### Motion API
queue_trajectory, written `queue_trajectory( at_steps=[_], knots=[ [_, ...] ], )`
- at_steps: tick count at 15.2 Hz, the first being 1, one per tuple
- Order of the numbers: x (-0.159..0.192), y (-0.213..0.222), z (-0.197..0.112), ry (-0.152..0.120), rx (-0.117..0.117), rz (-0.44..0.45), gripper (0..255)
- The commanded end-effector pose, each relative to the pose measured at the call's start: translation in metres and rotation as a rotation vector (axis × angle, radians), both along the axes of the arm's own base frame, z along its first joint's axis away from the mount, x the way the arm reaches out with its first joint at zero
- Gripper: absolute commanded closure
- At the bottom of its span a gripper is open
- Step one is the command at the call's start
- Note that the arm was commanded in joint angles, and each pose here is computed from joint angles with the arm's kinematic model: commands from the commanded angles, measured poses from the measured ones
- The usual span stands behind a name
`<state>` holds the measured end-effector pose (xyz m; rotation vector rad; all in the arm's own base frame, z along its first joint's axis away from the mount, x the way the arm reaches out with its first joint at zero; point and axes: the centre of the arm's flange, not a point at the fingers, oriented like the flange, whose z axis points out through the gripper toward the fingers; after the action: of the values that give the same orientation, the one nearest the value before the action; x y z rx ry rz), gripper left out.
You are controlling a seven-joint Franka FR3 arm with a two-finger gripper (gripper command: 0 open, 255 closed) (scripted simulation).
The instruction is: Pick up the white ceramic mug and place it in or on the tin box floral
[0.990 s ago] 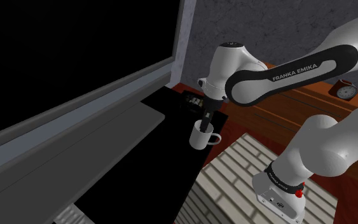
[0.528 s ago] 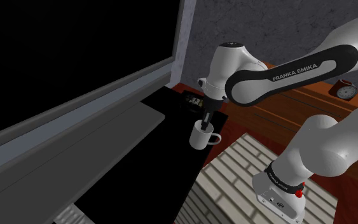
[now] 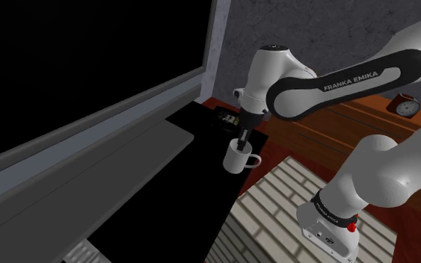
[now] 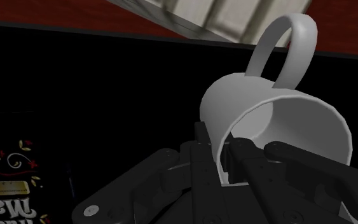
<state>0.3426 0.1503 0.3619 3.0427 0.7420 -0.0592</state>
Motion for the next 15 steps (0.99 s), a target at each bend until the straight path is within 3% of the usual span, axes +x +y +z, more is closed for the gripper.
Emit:
queue_trajectory(
  at_steps=[1, 15],
  knots=[
    [-0.001, 0.0, 0.01, 0.0, 0.0, 0.0, 255],
    [-0.001, 0.0, 0.084, 0.0, 0.0, 0.0, 255]
  ],
)
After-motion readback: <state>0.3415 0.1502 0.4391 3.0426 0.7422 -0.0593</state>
